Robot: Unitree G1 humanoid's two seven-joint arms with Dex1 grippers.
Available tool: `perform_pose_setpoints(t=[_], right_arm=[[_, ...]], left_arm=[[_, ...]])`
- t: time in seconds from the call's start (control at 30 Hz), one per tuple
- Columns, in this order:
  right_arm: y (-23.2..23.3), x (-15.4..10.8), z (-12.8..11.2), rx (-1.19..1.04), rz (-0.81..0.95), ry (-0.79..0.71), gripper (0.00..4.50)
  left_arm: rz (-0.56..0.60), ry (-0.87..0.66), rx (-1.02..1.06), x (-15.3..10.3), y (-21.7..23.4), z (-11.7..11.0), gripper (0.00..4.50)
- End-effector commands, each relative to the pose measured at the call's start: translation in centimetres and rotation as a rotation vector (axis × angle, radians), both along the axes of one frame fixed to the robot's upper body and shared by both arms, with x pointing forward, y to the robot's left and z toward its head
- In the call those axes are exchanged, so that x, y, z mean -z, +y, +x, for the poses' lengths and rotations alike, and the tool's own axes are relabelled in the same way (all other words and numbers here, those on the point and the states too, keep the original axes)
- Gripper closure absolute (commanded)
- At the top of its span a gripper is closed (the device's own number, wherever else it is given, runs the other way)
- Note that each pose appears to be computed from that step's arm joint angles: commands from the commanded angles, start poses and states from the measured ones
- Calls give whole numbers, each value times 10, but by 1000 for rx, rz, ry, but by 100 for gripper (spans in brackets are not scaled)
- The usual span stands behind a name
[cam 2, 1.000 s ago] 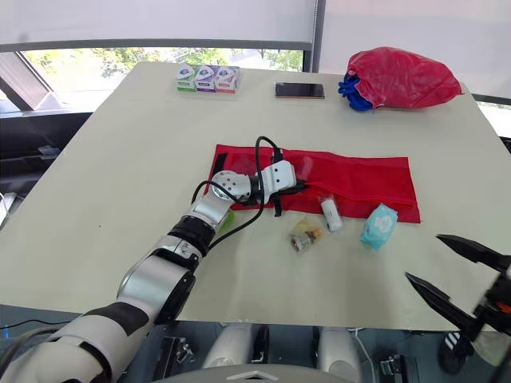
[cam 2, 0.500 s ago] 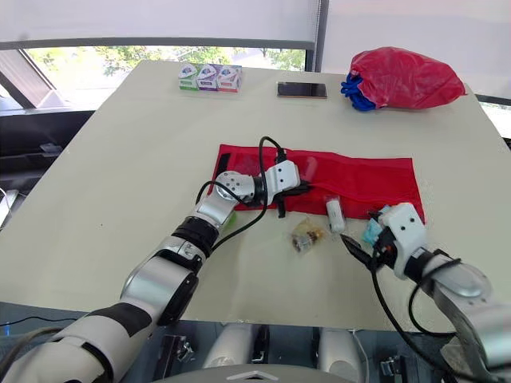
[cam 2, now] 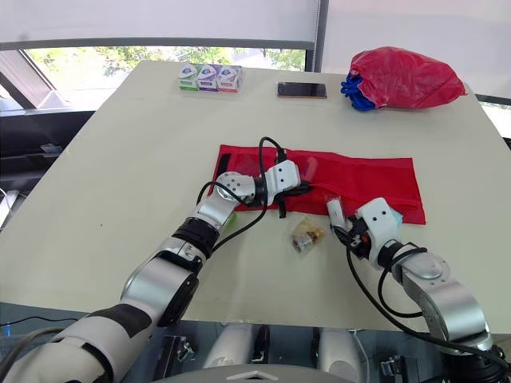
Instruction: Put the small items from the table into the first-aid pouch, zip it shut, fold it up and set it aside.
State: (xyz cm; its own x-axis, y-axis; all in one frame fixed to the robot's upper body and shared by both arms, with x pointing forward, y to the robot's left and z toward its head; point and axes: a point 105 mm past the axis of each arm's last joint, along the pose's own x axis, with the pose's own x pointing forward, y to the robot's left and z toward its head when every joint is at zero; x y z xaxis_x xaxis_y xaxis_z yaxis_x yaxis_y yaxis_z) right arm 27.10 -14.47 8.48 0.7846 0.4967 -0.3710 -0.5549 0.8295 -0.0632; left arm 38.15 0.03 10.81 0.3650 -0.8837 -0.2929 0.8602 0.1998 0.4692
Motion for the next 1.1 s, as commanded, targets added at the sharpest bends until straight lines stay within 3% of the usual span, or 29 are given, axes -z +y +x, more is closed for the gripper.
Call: perform_pose_setpoints(t=[0.03, 0.23, 0.47, 0.67, 0.97, 1.1], right_arm=[[3, -3, 2, 8, -2, -13, 435], [5, -5, 1, 6, 1, -13, 444], [15, -22, 0, 64, 236, 127, 444], [20, -24, 18, 137, 314, 205, 444], [24, -35, 56, 219, 362, 161, 444], [26, -31, 67, 234, 305, 115, 444]], left_arm=[[-27, -35, 32, -12, -9, -3, 450], [-29, -33, 36, -12, -10, -4, 450], [-37, -39, 40, -14, -11, -4, 450], [-46, -42, 56, -14, -15, -8, 450], [-44, -43, 76, -12, -18, -14, 450], [-44, -43, 86, -11, -20, -16, 450]])
